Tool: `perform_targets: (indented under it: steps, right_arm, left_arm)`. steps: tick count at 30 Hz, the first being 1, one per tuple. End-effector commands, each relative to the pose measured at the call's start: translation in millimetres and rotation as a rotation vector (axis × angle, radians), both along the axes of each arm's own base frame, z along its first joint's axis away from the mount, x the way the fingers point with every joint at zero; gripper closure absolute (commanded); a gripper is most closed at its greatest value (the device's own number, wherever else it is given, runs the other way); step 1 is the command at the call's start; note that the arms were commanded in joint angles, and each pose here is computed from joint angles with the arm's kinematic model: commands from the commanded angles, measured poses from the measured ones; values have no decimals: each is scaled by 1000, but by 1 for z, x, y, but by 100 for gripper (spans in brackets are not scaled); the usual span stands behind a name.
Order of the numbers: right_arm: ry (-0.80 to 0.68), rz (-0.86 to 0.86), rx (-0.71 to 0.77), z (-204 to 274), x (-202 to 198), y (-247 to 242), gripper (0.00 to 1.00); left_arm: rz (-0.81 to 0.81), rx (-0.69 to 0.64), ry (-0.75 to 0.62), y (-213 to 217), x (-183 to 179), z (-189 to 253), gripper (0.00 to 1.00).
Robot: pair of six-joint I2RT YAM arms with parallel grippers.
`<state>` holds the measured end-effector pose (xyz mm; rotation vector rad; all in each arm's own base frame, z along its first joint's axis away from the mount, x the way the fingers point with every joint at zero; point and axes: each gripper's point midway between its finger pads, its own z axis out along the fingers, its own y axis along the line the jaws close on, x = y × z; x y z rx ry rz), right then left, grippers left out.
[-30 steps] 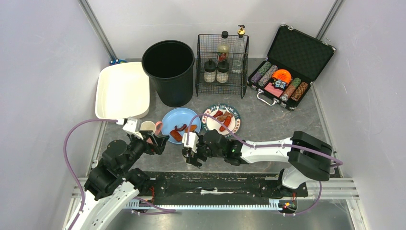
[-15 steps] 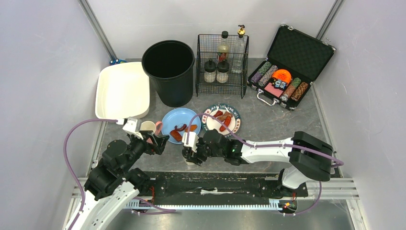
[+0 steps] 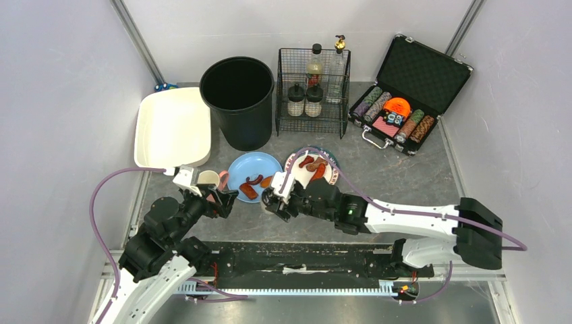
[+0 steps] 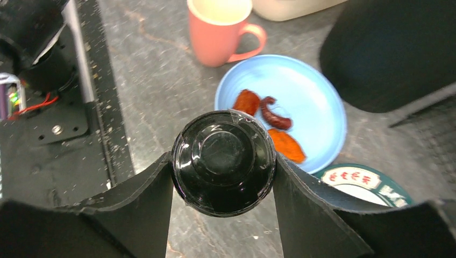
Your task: Clear the kitchen counter
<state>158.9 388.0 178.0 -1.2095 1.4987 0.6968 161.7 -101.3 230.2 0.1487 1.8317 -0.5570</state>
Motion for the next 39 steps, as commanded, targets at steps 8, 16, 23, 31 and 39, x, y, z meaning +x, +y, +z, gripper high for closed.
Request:
perform_targets:
  steps: [8, 16, 23, 31, 39]
  right_arm:
    - [-157, -345, 173, 99, 49, -43, 100]
    - [-184, -524, 226, 128, 89, -72, 100]
    - [-153, -652, 275, 145, 137, -93, 100]
    - [-147, -754, 294, 162, 186, -99, 100]
    - [-125, -793, 337, 174, 231, -87, 100]
  left_arm:
    - [-29, 17, -29, -4, 2, 3, 13]
    - [-28, 17, -34, -4, 1, 3, 13]
    - [-25, 15, -36, -3, 1, 4, 13]
    - [-22, 16, -36, -3, 2, 4, 13]
    - [-22, 16, -37, -2, 2, 4, 13]
